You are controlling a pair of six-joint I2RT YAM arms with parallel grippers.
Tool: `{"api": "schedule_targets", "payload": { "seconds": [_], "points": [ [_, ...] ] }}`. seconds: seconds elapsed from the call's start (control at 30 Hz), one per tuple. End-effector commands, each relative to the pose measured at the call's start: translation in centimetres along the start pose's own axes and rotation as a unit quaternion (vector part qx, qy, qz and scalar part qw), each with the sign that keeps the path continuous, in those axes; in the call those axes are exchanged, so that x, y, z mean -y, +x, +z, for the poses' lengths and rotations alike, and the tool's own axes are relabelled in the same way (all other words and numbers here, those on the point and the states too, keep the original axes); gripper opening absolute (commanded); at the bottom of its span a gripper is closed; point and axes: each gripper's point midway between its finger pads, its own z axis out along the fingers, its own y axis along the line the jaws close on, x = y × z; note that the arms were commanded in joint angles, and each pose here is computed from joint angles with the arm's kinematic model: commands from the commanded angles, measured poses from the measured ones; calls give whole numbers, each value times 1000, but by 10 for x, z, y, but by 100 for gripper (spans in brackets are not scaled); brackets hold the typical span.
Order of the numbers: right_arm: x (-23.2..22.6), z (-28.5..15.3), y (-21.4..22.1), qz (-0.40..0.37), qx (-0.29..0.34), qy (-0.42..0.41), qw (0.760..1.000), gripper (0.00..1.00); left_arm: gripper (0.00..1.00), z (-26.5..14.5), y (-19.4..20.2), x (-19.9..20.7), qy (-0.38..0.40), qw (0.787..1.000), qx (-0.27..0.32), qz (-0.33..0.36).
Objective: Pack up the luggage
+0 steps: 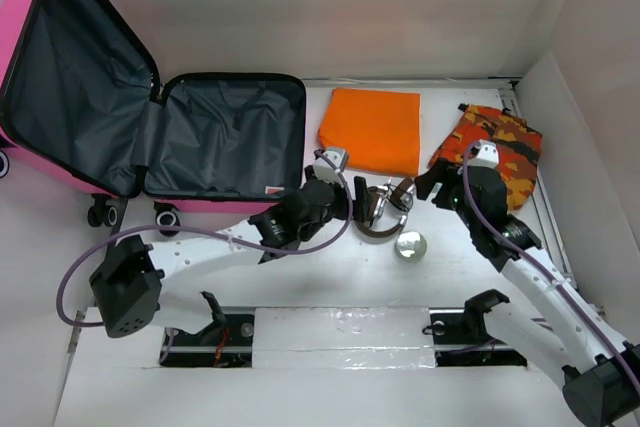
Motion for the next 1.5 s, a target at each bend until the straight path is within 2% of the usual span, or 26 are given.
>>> {"api": "schedule_targets", "payload": {
  "seconds": [0.0,0.07,0.13,0.17,0.2,0.23,0.3,0.33,0.4,0.43,0.47,0.57,0.77,1.03,1.2,1.27,1.3,1.47],
  "points": [
    [1,-5,-2,11,7,-3,1000,80,82,6,2,6,4,1000,-12,-9],
    [9,-7,3,8,2,13,1000,77,73,7,14,1,-4,1000,-26,-8],
    [7,-6,1,9,6,11,1000,66,62,7,32,-9,-19,998,-53,-2],
    [10,-5,6,8,1,13,1000,61,52,8,40,-14,-33,997,-63,-3],
    [9,-5,4,9,5,11,1000,52,49,7,42,-18,-44,997,-67,-6],
    [10,-3,6,8,0,14,1000,33,49,6,53,-24,-60,995,-82,1],
    [17,-2,14,3,-14,33,999,22,43,4,59,-30,-78,993,-88,3],
    [17,-2,14,3,-14,33,999,22,38,3,62,-33,-88,992,-93,-2],
    [20,0,19,5,-24,39,999,25,38,4,66,-33,-87,991,-99,-6],
    [24,1,28,3,-32,44,999,37,40,4,69,-30,-78,992,-102,-8],
    [25,1,27,3,-30,47,998,43,41,5,73,-30,-77,991,-108,-13],
    [22,1,28,6,-24,32,999,54,42,8,89,-29,-74,988,-131,-20],
    [9,4,32,8,-38,-2,999,54,42,23,100,-24,-84,984,-155,-21],
    [-1,5,36,4,-39,-29,999,54,42,46,79,-14,-94,988,-123,-24],
    [-2,4,39,2,-45,-30,999,54,41,55,75,-39,-179,977,-113,6],
    [-3,3,37,2,-41,-33,999,54,39,61,70,-41,-198,974,-109,15],
    [-3,3,37,2,-41,-33,999,54,33,62,70,-43,-209,972,-109,16],
    [-3,3,37,2,-41,-33,999,54,32,69,79,-52,-225,967,-118,24]
  ]
}}
